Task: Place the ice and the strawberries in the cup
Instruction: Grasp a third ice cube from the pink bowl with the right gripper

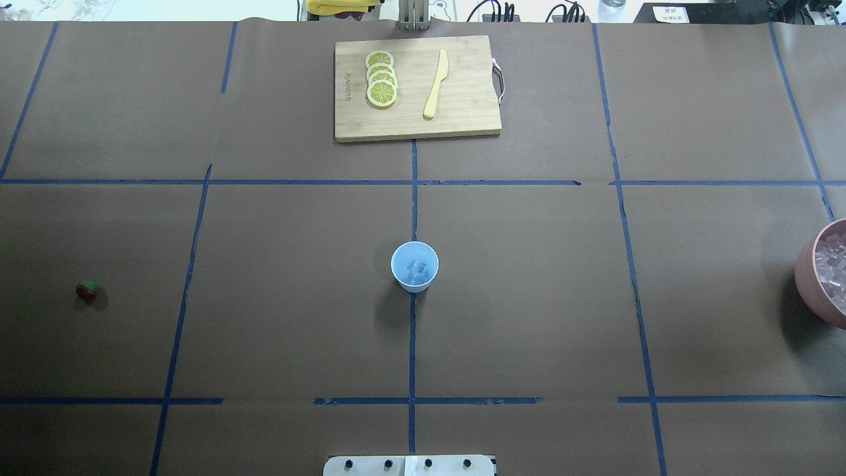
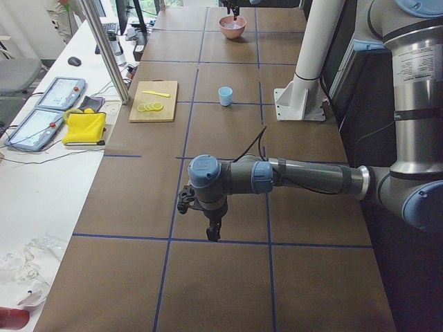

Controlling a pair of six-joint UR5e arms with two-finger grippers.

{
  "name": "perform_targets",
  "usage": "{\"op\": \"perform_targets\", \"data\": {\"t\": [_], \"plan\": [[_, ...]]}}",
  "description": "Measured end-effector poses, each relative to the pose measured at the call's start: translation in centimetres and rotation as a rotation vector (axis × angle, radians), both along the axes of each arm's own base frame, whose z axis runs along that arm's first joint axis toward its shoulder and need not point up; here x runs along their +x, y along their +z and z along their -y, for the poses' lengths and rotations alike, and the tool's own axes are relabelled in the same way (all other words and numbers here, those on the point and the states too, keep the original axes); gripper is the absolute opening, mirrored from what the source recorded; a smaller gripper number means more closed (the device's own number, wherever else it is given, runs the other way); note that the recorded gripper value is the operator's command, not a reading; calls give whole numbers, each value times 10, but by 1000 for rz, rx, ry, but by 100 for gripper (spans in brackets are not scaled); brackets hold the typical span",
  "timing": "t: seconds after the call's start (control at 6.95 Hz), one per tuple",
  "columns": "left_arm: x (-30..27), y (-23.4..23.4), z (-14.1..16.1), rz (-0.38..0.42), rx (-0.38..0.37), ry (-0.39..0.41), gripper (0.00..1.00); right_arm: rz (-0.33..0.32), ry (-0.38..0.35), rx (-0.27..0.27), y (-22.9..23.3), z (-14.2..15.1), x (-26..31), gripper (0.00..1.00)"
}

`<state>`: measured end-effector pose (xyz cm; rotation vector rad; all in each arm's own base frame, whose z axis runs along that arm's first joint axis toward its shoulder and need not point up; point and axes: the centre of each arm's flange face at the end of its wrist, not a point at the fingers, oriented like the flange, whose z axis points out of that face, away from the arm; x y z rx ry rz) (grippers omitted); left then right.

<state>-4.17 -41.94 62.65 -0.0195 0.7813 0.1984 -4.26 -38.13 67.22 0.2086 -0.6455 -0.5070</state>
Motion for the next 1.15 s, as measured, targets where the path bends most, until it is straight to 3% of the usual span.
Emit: {"op": "perform_targets", "data": {"t": [0.43, 1.15], "plan": [[0, 0, 0, 0, 1, 0, 100, 8, 26, -29, 8, -3, 0, 81], [0, 3, 0, 0, -7, 0, 100, 26, 0, -57, 13, -13, -7, 74]]}}
